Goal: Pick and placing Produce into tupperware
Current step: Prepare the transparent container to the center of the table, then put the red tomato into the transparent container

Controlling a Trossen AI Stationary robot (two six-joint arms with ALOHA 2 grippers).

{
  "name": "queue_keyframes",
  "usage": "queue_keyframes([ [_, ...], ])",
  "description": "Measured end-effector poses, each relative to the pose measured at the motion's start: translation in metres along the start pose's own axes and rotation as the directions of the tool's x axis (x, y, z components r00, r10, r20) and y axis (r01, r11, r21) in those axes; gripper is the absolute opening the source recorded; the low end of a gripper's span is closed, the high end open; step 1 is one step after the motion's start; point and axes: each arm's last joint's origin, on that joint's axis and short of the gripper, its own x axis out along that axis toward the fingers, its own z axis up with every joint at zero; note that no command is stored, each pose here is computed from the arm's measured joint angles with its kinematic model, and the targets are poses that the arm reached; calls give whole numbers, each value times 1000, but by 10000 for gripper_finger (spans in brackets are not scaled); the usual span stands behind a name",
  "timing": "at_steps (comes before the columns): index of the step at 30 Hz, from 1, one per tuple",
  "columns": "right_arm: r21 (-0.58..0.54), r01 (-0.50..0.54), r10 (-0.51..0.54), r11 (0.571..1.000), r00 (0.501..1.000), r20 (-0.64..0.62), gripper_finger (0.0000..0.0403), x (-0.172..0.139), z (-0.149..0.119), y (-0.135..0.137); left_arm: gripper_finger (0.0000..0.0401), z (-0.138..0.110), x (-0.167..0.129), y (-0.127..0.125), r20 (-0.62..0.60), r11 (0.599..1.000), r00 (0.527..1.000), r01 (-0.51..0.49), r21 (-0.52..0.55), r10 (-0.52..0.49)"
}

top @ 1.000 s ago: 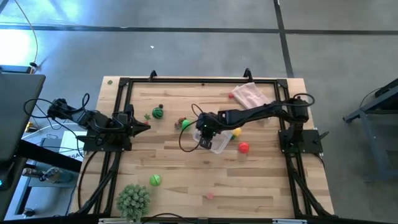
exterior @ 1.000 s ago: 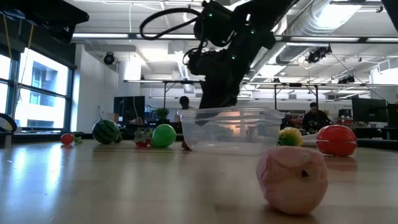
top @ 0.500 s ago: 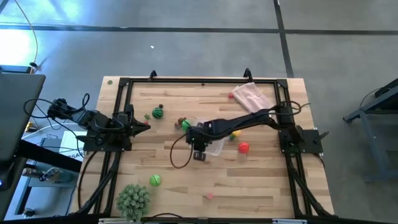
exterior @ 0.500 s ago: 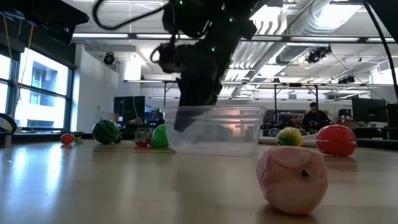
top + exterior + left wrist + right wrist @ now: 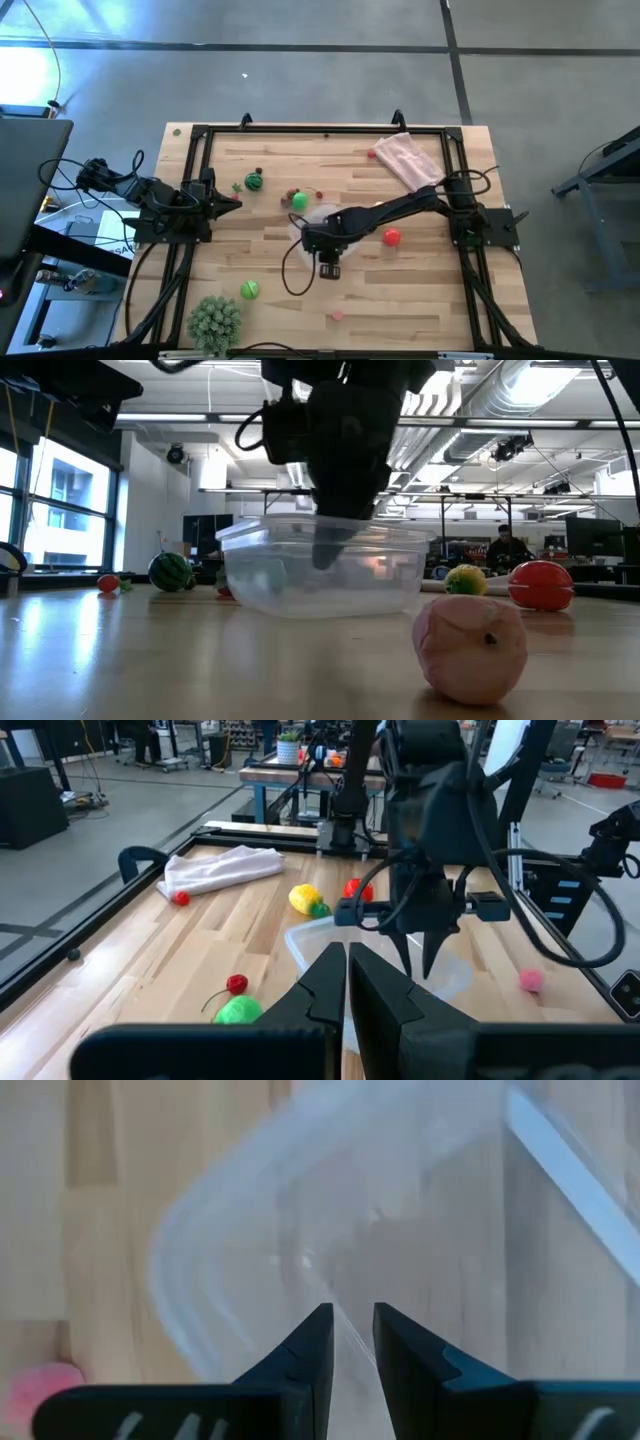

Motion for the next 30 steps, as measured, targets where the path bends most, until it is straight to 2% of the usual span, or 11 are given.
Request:
queue_keyframes([
  [7,24,9,-7,1000,998,-60,67,1,-9,10,8,0,0,0,-1,1000,1000,7,0,-7],
  [21,15,26,-25,1000,999,-48,67,1,-8,8,8,0,0,0,-1,1000,1000,8,0,-8],
  [30,-40,149,-150,988,988,-22,67,-26,6,16,8,0,0,0,-1,1000,1000,8,0,-8],
])
